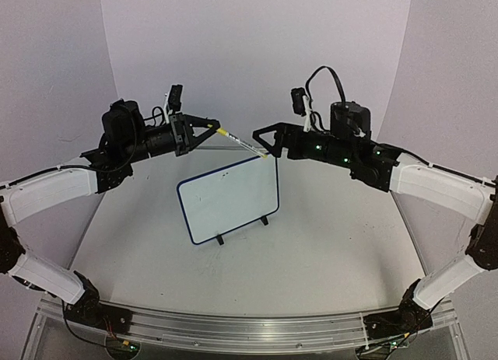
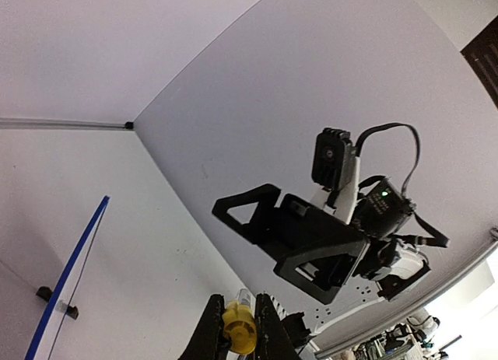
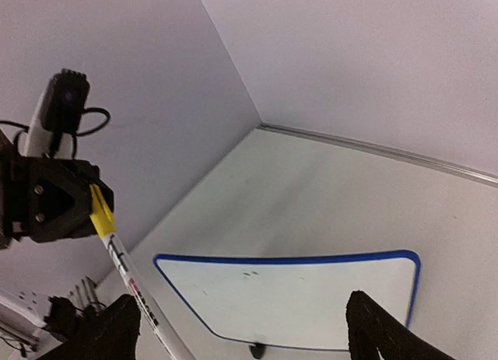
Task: Write a sentence on the whiteboard
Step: Pass from the left arm to the right
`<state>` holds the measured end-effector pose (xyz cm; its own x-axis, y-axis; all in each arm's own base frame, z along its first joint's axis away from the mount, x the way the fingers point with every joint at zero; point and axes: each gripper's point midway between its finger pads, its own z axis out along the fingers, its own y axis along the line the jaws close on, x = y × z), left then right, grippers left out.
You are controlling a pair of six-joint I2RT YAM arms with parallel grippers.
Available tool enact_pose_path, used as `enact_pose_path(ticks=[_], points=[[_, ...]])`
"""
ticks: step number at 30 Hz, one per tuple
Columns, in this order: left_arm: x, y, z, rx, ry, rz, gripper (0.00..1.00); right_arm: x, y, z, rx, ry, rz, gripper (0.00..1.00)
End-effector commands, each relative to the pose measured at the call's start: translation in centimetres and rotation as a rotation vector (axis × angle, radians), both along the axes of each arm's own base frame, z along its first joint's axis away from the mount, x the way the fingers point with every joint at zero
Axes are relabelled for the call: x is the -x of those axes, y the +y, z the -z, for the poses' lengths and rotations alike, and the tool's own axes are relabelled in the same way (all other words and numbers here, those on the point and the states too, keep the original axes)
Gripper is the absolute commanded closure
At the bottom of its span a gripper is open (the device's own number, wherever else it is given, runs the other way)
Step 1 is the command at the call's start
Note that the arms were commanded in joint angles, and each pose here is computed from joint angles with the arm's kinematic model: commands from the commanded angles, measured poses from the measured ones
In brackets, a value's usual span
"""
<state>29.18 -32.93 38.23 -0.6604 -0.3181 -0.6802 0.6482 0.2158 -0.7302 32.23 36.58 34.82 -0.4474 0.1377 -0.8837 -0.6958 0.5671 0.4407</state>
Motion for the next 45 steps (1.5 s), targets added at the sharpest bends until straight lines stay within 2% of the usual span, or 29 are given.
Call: enact_pose_path(ticks=[1,6,11,15,30,45], points=[[2.4,0.9,-5.9,0.178,-0.172,0.064,1.00,4.0,1.9,-7.2,-0.342,-0.070,-0.247,0.13],[3.1,1.0,-7.2,0.205,-0.243,0.088,1.00,6.5,2.9,-10.1,-0.474,-0.085,-0.441,0.13],[3.2,1.2,-7.7,0.250,-0.262,0.086,1.00,7.3,3.3,-10.7,-0.512,-0.080,-0.513,0.13],[3.1,1.2,-7.7,0.267,-0.266,0.087,1.00,7.2,3.4,-10.7,-0.523,-0.071,-0.523,0.15],[1.7,-0.1,-4.7,0.198,-0.209,0.062,1.00,6.7,3.8,-10.3,-0.532,-0.055,-0.511,0.24],[1.6,-0.3,-4.4,0.249,-0.208,0.045,1.00,6.7,4.4,-10.1,-0.532,-0.051,-0.515,0.30]])
